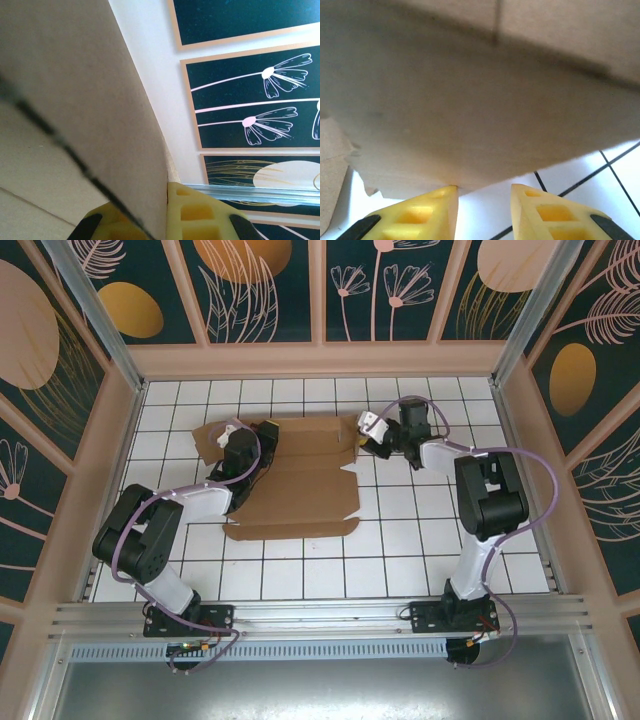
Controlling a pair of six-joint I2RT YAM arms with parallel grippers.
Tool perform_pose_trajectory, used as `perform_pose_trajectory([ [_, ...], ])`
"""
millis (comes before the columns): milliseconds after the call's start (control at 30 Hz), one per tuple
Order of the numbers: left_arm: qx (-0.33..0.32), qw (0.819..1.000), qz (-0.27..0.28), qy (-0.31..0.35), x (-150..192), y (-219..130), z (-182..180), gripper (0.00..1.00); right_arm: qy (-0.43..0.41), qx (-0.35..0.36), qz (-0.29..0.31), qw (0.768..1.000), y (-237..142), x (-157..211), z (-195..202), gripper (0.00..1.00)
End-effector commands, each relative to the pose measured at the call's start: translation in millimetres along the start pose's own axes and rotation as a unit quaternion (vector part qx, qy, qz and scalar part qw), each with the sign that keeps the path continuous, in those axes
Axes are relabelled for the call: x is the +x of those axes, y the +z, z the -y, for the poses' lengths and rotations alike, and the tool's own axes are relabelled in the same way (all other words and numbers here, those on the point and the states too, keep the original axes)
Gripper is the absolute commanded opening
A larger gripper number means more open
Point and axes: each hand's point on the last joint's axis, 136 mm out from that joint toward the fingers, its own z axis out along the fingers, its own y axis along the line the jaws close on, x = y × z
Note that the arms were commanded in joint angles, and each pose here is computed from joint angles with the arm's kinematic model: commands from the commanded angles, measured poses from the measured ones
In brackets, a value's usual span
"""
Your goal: Fold the paper box
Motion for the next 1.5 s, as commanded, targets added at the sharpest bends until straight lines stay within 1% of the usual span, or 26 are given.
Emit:
perform_pose_trajectory([
  [0,-0.068,0.997,-0.03,0.031,12.3,2.9,-43.7,0.0,-0.023,-0.025,0.029,0.999,8.6,-20.7,-13.2,0.34],
  [233,-0.063,0.997,-0.038,0.03,11.8,6.6,-39.2,0.0,-0.038,-0.021,0.06,0.997,0.5,-48.6,-27.1,0.32],
  [400,-0.06,0.997,-0.041,0.028,9.4,11.8,-34.6,0.0,-0.027,-0.035,0.077,0.996,-4.5,-65.2,-36.4,0.28],
  [533,-0.056,0.997,-0.045,0.022,10.6,11.6,-32.7,0.0,-0.009,-0.039,0.085,0.996,-3.2,-73.1,-39.7,0.27],
  [700,-0.053,0.997,-0.048,0.019,11.7,10.7,-33.4,0.0,0.02,-0.034,0.076,0.996,1.1,-73.2,-39.4,0.3],
  [767,-0.051,0.997,-0.051,0.022,12.5,11.0,-31.7,0.0,0.035,-0.017,0.073,0.997,0.4,-71.8,-32.5,0.32],
  [900,-0.051,0.997,-0.053,0.033,12.8,11.5,-31.1,0.0,0.06,-0.01,0.083,0.995,-12.1,-67.5,-20.7,0.34],
  [1000,-0.043,0.997,-0.058,0.039,14.5,9.9,-31.3,0.0,0.064,-0.018,0.097,0.993,-25.2,-60.5,-19.6,0.41],
  [1100,-0.021,0.996,-0.074,0.04,19.0,7.4,-26.7,0.0,0.06,-0.029,0.091,0.994,-28.2,-50.9,-22.8,0.49],
  [1133,-0.028,0.995,-0.084,0.04,23.7,10.6,-37.3,0.0,0.056,-0.032,0.084,0.994,-26.9,-47.0,-24.4,0.5],
  [1267,-0.025,0.993,-0.108,0.034,31.7,13.3,-40.9,0.0,0.053,-0.049,0.077,0.994,-24.5,-39.4,-32.1,0.54],
  [1333,-0.025,0.994,-0.103,0.035,29.4,12.6,-40.6,0.0,0.054,-0.058,0.078,0.994,-24.4,-40.9,-34.0,0.55],
  [1367,-0.026,0.994,-0.1,0.038,28.2,12.0,-40.2,0.0,0.053,-0.061,0.076,0.994,-24.3,-41.8,-35.3,0.58],
  [1400,-0.028,0.994,-0.098,0.042,27.3,11.5,-39.7,0.0,0.052,-0.065,0.071,0.994,-24.3,-42.1,-38.0,0.74],
  [1433,-0.027,0.994,-0.096,0.044,26.1,11.1,-38.5,0.0,0.051,-0.062,0.07,0.994,-25.1,-43.0,-38.3,0.94],
  [1467,-0.027,0.994,-0.094,0.046,25.5,10.6,-38.5,0.0,0.05,-0.057,0.072,0.995,-26.4,-45.7,-38.5,0.96],
])
